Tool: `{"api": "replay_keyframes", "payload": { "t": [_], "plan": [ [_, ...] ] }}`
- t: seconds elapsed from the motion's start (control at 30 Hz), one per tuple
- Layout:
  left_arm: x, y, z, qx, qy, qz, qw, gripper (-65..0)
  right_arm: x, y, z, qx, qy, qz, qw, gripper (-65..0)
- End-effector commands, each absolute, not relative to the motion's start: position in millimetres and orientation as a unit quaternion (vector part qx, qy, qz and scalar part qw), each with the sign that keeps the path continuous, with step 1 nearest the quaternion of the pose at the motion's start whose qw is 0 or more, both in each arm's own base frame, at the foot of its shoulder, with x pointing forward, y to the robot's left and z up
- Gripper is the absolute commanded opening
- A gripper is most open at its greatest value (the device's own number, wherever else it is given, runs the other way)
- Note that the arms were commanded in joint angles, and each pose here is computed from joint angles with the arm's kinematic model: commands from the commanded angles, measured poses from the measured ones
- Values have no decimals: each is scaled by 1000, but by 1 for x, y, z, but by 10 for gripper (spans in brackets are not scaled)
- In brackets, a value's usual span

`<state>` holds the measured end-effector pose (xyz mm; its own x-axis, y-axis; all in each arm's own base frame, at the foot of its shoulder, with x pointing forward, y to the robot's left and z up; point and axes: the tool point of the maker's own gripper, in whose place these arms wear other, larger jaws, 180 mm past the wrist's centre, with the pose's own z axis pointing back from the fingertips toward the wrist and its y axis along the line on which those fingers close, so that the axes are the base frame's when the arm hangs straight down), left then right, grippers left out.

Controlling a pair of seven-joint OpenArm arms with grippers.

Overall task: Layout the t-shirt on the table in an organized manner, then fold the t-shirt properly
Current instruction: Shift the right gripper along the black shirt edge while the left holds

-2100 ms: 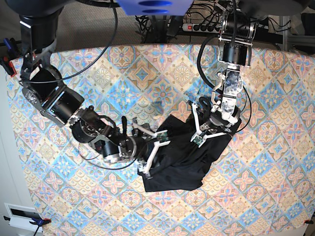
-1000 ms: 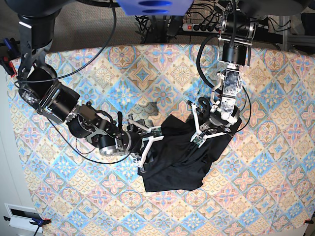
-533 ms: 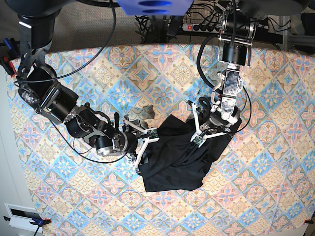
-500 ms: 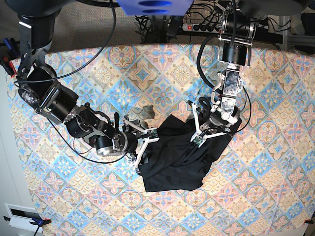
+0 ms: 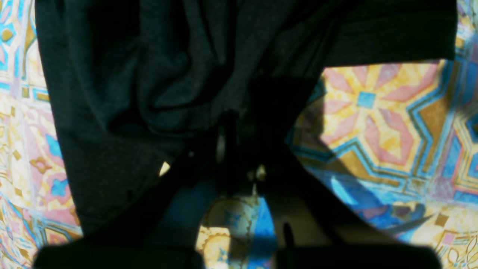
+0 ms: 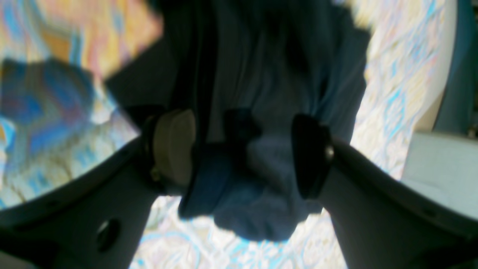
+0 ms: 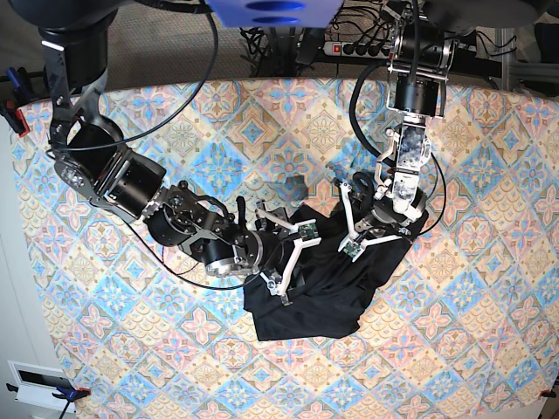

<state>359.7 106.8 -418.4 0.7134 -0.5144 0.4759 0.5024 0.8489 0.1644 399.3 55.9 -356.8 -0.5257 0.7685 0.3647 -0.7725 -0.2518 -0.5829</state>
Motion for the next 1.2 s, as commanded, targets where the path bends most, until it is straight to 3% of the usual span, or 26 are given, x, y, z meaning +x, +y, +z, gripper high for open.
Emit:
{"api": "replay_keyframes", "payload": {
  "t": [0.0, 0.47, 0.73, 0.9, 1.17],
  "plan": [
    [369, 109, -408, 18, -273, -274, 922, -650, 418, 52, -337, -18, -389, 783, 485, -257],
    [371, 125, -406, 20, -277, -245, 929, -650, 410, 78, -334, -2, -397, 788, 471, -257],
    [371, 122, -406, 18, -278, -246, 929, -650, 421, 43, -346, -31, -373, 788, 489, -257],
    [371, 123, -406, 19, -277, -246, 929, -650, 437, 14, -361, -95, -336, 807, 476, -257],
    [371, 122, -406, 18, -278, -246, 929, -650, 427, 15, -373, -85, -329, 808, 480, -257]
  ]
}}
